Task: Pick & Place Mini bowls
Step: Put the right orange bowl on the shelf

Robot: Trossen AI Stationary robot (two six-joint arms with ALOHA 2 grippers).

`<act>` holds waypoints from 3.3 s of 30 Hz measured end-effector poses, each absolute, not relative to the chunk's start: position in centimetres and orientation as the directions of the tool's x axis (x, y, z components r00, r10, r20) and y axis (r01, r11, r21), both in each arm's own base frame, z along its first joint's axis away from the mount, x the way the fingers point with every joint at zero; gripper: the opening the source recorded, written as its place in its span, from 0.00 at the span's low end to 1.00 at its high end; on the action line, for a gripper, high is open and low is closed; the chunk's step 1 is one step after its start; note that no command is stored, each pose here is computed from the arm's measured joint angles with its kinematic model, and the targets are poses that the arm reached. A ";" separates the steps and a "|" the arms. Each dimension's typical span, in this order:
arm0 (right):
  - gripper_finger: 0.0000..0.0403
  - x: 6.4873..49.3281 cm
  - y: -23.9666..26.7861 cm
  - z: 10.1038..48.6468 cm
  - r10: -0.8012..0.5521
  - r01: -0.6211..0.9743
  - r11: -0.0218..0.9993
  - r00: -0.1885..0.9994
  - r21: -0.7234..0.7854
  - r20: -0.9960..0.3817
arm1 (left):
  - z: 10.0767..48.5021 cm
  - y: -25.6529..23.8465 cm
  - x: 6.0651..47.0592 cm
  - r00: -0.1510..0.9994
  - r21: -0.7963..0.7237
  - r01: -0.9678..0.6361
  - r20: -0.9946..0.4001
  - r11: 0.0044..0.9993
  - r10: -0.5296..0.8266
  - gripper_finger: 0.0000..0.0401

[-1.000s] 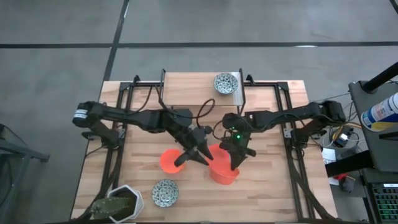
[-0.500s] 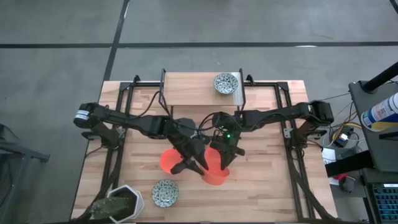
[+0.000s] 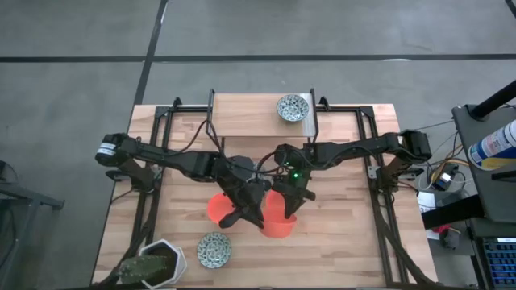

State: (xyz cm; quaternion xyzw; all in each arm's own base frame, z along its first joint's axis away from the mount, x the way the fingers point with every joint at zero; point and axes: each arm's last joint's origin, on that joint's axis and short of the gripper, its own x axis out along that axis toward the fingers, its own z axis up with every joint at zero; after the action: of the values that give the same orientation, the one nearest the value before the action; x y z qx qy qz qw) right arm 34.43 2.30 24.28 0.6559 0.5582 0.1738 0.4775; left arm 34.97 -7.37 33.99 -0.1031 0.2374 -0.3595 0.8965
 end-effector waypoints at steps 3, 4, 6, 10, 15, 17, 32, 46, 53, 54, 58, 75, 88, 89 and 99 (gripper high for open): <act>0.02 34.4 2.3 24.3 0.895 0.534 0.098 0.322 0.840 -0.308 | 34.0 -7.4 35.0 0.621 -0.368 0.599 -0.348 0.711 -0.702 0.01; 0.02 34.4 2.3 24.3 0.895 0.521 0.105 0.322 0.847 -0.309 | 34.0 -7.4 34.9 0.619 -0.370 0.601 -0.346 0.709 -0.705 0.01; 0.04 34.5 2.3 24.2 0.885 0.497 0.124 0.336 0.859 -0.322 | 34.0 -7.4 34.9 0.618 -0.373 0.600 -0.346 0.708 -0.706 0.01; 0.14 34.7 1.8 24.3 0.873 0.476 0.126 0.364 0.870 -0.326 | 33.9 -7.3 34.9 0.613 -0.387 0.588 -0.359 0.710 -0.704 0.00; 0.31 34.8 1.4 24.7 0.869 0.463 0.118 0.380 0.878 -0.317 | 34.0 -7.0 34.6 0.619 -0.390 0.573 -0.371 0.721 -0.692 0.00; 0.37 34.8 1.3 24.8 0.865 0.460 0.118 0.388 0.880 -0.318 | 34.3 -7.0 34.4 0.617 -0.402 0.571 -0.365 0.716 -0.697 0.00; 0.50 34.8 -2.6 24.8 0.761 0.430 0.130 0.534 0.893 -0.368 | 33.9 -6.1 31.0 0.566 -0.386 0.416 -0.599 0.823 -0.567 0.00; 0.50 33.3 -3.2 28.2 0.567 0.305 0.296 0.707 0.905 -0.424 | 34.9 -0.6 27.8 0.629 0.132 -0.077 -0.763 0.988 0.151 0.00; 0.50 32.5 -3.1 29.7 0.470 0.268 0.372 0.771 0.889 -0.430 | 35.1 4.4 27.2 0.577 0.187 -0.291 -0.748 0.938 0.328 0.00; 0.50 32.4 -3.1 29.8 0.460 0.266 0.379 0.777 0.887 -0.429 | 35.1 5.1 27.1 0.567 0.190 -0.314 -0.748 0.930 0.344 0.00; 0.50 32.3 -3.1 30.0 0.454 0.259 0.386 0.782 0.886 -0.426 | 34.7 7.1 27.0 0.528 0.213 -0.366 -0.754 0.906 0.390 0.00; 0.50 32.6 -1.3 29.9 0.417 0.242 0.462 0.790 0.853 -0.450 | 31.1 11.5 29.8 0.434 0.339 -0.239 -0.801 0.910 0.412 0.00; 0.50 32.8 -0.5 30.1 0.391 0.231 0.480 0.807 0.846 -0.442 | 32.1 14.4 30.3 0.469 0.248 -0.281 -0.807 0.927 0.358 0.00; 0.50 32.8 -0.4 30.1 0.389 0.233 0.480 0.808 0.846 -0.443 | 32.0 14.6 30.3 0.470 0.237 -0.282 -0.811 0.930 0.349 0.00; 0.50 32.8 -0.5 30.1 0.381 0.233 0.483 0.812 0.844 -0.443 | 31.6 14.7 30.2 0.429 0.222 -0.287 -0.840 0.932 0.332 0.00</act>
State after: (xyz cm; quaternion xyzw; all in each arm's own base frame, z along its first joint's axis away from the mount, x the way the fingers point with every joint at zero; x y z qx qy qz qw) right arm 32.79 -0.46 30.14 0.5065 0.3035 0.0459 0.8057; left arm 30.19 14.73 31.57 0.0223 0.5019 0.1833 0.8450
